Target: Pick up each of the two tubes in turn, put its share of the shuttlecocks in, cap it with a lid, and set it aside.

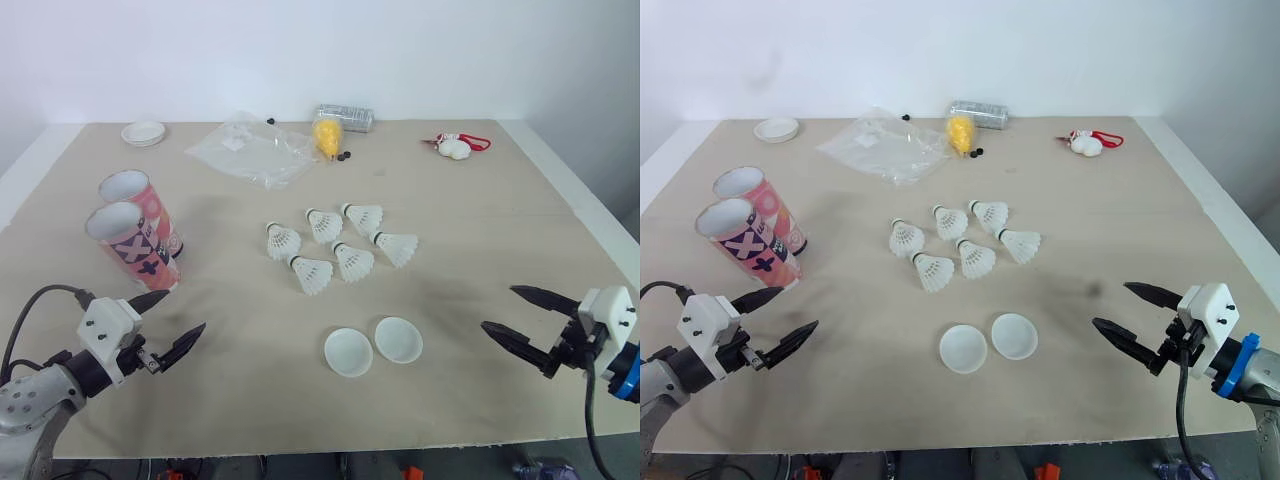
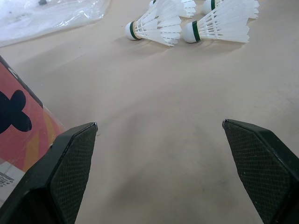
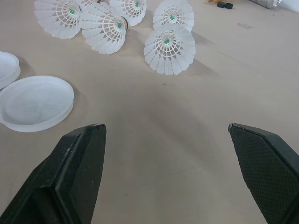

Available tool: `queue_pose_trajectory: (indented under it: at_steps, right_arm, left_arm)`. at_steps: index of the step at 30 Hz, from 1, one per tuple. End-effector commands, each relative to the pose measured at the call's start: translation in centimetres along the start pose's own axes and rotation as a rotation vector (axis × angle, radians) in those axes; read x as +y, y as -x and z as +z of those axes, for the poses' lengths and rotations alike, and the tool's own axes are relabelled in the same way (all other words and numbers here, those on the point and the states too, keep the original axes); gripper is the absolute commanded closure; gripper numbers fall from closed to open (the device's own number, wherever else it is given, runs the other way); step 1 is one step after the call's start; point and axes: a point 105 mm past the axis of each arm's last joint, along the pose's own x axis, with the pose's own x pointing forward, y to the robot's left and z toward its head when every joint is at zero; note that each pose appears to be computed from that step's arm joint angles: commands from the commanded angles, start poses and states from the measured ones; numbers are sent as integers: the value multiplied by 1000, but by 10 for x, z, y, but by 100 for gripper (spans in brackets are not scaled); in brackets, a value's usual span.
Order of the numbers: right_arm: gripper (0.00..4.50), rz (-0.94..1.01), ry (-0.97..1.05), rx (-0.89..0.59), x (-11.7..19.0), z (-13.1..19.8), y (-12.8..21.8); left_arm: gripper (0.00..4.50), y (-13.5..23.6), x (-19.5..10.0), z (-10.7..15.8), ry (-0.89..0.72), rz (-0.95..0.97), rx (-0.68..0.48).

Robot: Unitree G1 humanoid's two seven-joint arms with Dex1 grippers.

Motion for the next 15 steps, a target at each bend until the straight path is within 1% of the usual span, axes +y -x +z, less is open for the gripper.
queue_pose_trajectory:
  at_steps: [1,15]
  right_arm:
    - [0,-6,19,-23,-1,5,0]
    - [0,-20,10,-36,-1,7,-3]
  left_arm:
    - [3,0,4,4,-21,9,-9]
    - [3,-5,4,6,-46,-15,-19]
